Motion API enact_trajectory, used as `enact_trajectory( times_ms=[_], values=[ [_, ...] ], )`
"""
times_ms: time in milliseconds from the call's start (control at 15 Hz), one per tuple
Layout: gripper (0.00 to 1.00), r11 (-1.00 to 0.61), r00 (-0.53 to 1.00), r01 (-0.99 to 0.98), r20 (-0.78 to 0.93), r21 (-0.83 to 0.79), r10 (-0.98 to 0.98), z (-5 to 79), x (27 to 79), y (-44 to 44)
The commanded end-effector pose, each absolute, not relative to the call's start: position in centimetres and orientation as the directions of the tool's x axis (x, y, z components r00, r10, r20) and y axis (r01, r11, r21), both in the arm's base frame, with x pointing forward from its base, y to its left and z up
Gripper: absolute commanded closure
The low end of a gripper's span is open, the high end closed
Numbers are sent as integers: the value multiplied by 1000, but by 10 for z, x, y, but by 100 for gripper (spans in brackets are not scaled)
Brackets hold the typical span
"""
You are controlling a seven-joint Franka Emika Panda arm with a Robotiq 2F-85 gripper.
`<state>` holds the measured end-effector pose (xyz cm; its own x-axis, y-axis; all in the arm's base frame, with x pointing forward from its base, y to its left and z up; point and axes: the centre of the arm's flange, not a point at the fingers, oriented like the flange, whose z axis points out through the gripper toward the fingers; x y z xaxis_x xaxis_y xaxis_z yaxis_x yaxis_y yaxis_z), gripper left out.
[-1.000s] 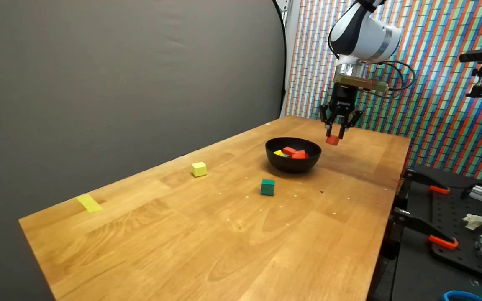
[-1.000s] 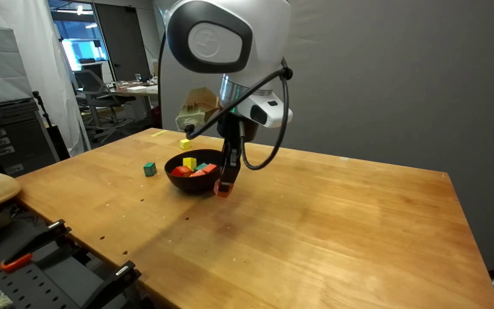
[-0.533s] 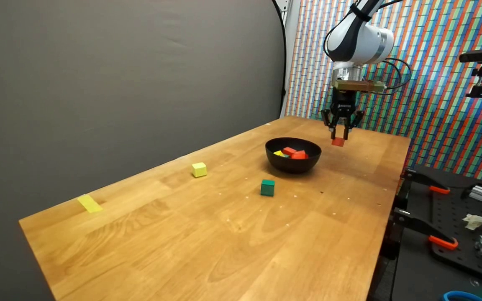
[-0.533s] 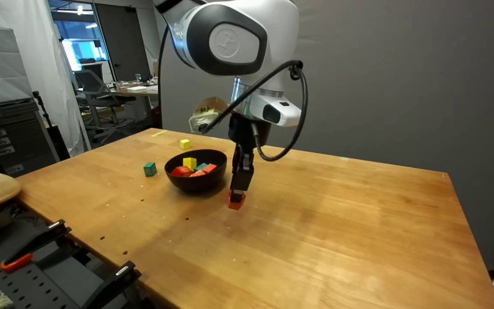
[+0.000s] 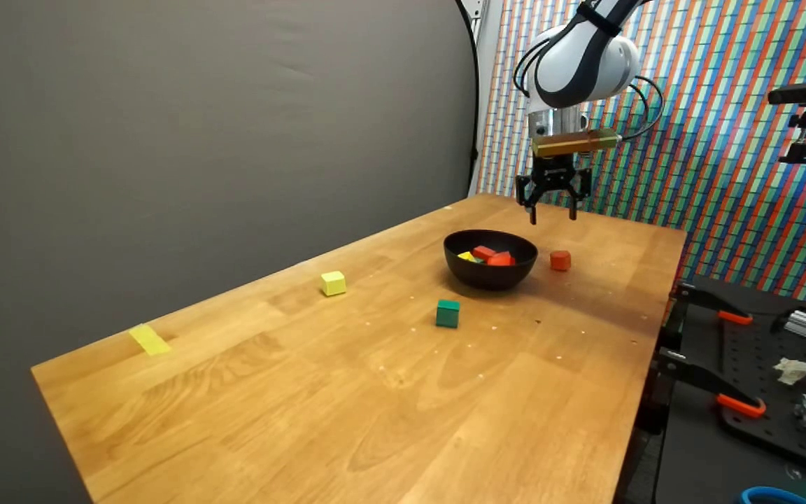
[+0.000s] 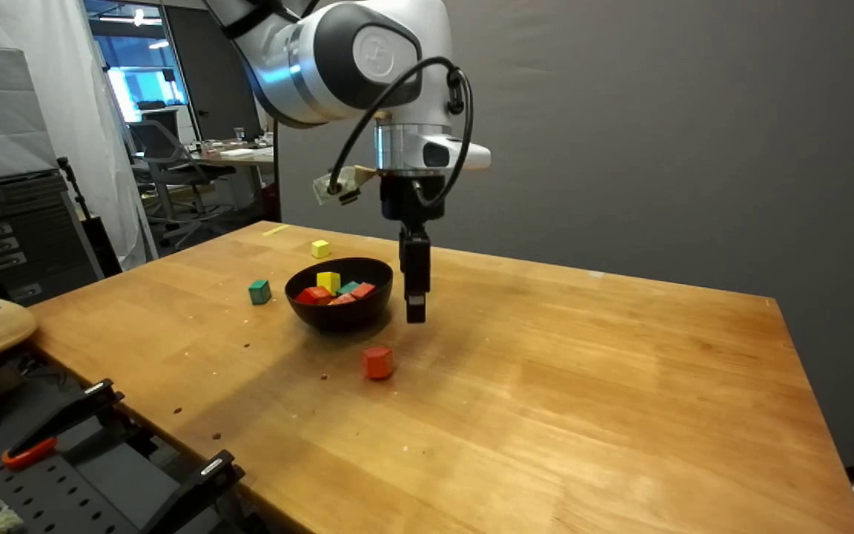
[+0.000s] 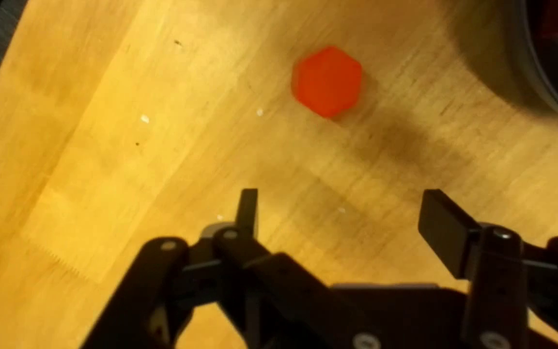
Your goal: Remove the blocks from the bowl and put them on the table
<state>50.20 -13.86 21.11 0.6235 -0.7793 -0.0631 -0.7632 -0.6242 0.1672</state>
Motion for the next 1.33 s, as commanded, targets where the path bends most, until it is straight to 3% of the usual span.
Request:
enact_trajectory(
  times_ms=[0, 267, 533, 667, 800, 1133, 1267],
  values=[
    [0, -651, 656, -754, 50, 84, -753, 270, 510, -118],
    [5, -709, 703, -705, 119, -15, -702, 289, 542, -82],
    [25, -813, 808, -582, 126, 17, -575, 277, 561, -37],
    [9, -873, 874, -485, 63, 54, -482, 270, 561, -14],
    [1, -918, 918, -397, 7, 8, -397, 283, 554, -6],
    [0, -933, 933, -359, 16, 12, -359, 279, 552, -4],
    [0, -958, 957, -275, 115, 79, -266, 273, 544, 0]
  ],
)
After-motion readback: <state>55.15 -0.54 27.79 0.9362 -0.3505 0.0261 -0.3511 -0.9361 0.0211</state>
